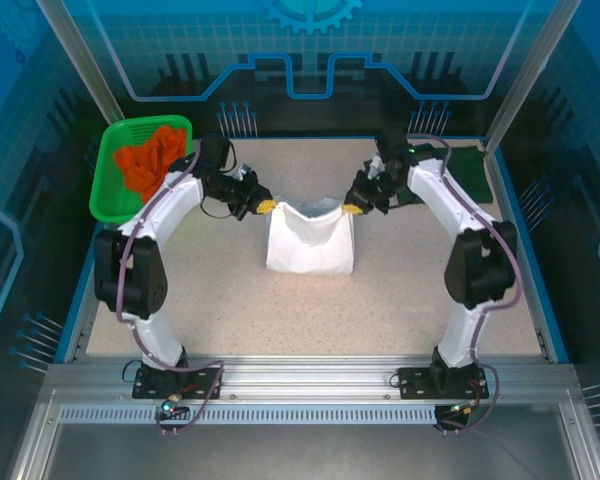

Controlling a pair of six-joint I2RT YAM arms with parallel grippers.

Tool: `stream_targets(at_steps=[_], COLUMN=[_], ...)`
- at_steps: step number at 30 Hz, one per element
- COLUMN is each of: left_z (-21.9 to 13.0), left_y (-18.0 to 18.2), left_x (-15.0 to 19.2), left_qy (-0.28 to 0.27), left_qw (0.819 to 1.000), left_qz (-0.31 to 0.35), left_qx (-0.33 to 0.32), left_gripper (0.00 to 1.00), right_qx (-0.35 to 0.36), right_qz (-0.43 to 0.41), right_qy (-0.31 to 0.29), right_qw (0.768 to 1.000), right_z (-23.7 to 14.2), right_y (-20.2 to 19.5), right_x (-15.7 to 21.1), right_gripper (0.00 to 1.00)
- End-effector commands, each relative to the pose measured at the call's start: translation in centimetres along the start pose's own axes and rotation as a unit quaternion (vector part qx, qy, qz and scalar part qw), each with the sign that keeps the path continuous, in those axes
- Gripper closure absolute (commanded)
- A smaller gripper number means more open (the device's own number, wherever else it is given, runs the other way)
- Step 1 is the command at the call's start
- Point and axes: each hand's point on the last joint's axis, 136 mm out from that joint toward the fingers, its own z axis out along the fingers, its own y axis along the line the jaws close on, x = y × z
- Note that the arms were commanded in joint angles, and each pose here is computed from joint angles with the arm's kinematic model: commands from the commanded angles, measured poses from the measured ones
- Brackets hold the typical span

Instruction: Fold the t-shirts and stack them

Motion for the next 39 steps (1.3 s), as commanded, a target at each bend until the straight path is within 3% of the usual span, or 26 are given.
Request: stream_targets(at_steps=[1, 5, 7, 8, 9, 11, 12, 13, 16, 18, 21, 25, 27, 32, 36, 39], left_z=[0.8, 2.4, 3.5, 3.7, 3.6, 2.5, 1.7, 0.8, -1.2, -1.8, -0.9, 1.6, 3.1, 8.7, 11.9, 12.7], left_y=[0.7, 2.5, 4.0, 4.6, 5.5, 5.5, 5.1, 4.5, 2.2, 1.1, 0.9, 0.5, 0.1, -0.7, 2.2, 6.8], left_x=[-3.9, -8.3, -10.4, -11.2, -12.1, -13.7, -14.4, -15.0, -15.4, -14.7, -12.3, -7.3, -4.6, 1.1, 2.2, 1.7], left_qy=[-0.011, -0.033, -0.037, -0.041, -0.05, -0.084, -0.105, -0.123, -0.154, -0.156, -0.126, -0.057, -0.033, 0.001, -0.007, -0.017], left_qw=[0.999, 0.997, 0.995, 0.993, 0.99, 0.988, 0.987, 0.985, 0.984, 0.985, 0.99, 0.997, 0.997, 0.997, 0.998, 0.99], left_qz=[-0.035, -0.06, -0.083, -0.091, -0.106, -0.107, -0.105, -0.104, -0.083, -0.065, -0.038, 0.024, 0.044, 0.056, 0.014, 0.03], left_qx=[-0.006, -0.034, -0.051, -0.06, -0.077, -0.072, -0.064, -0.055, -0.042, -0.036, -0.044, -0.038, -0.045, -0.05, -0.065, -0.138], left_gripper=[1.0, 0.98, 0.82, 0.79, 0.69, 0.66, 0.65, 0.61, 0.61, 0.53, 0.46, 0.44, 0.45, 0.59, 0.61, 0.61], right_qx=[-0.009, -0.003, 0.026, 0.016, 0.001, -0.021, -0.029, -0.034, -0.039, -0.038, -0.03, -0.075, -0.086, -0.068, -0.046, -0.007], right_qz=[0.042, 0.069, 0.104, 0.115, 0.128, 0.135, 0.138, 0.142, 0.126, 0.099, 0.061, -0.023, -0.035, 0.012, 0.052, 0.052], right_qy=[0.017, 0.022, 0.032, 0.035, 0.034, 0.019, 0.009, -0.001, -0.028, -0.032, -0.033, -0.029, -0.005, 0.041, 0.062, 0.078], right_qw=[0.999, 0.997, 0.994, 0.993, 0.991, 0.99, 0.99, 0.989, 0.991, 0.994, 0.997, 0.997, 0.996, 0.997, 0.996, 0.996], right_z=[1.7, 4.7, 7.0, 7.7, 8.3, 8.4, 7.9, 7.0, 4.1, 2.9, 2.0, 1.7, 2.8, 7.0, 10.3, 12.1], right_y=[-0.2, -1.1, -3.3, -3.5, -3.6, -3.3, -3.3, -3.3, -2.8, -2.2, -2.2, 0.1, 0.9, -0.5, -3.3, -6.0], right_x=[-3.3, -7.4, -9.1, -9.8, -10.8, -12.7, -13.7, -14.6, -15.3, -14.4, -12.1, -7.4, -4.7, 0.8, 3.0, 4.0], right_gripper=[1.0, 0.95, 0.78, 0.69, 0.6, 0.43, 0.4, 0.39, 0.39, 0.39, 0.39, 0.39, 0.41, 0.58, 0.63, 0.64])
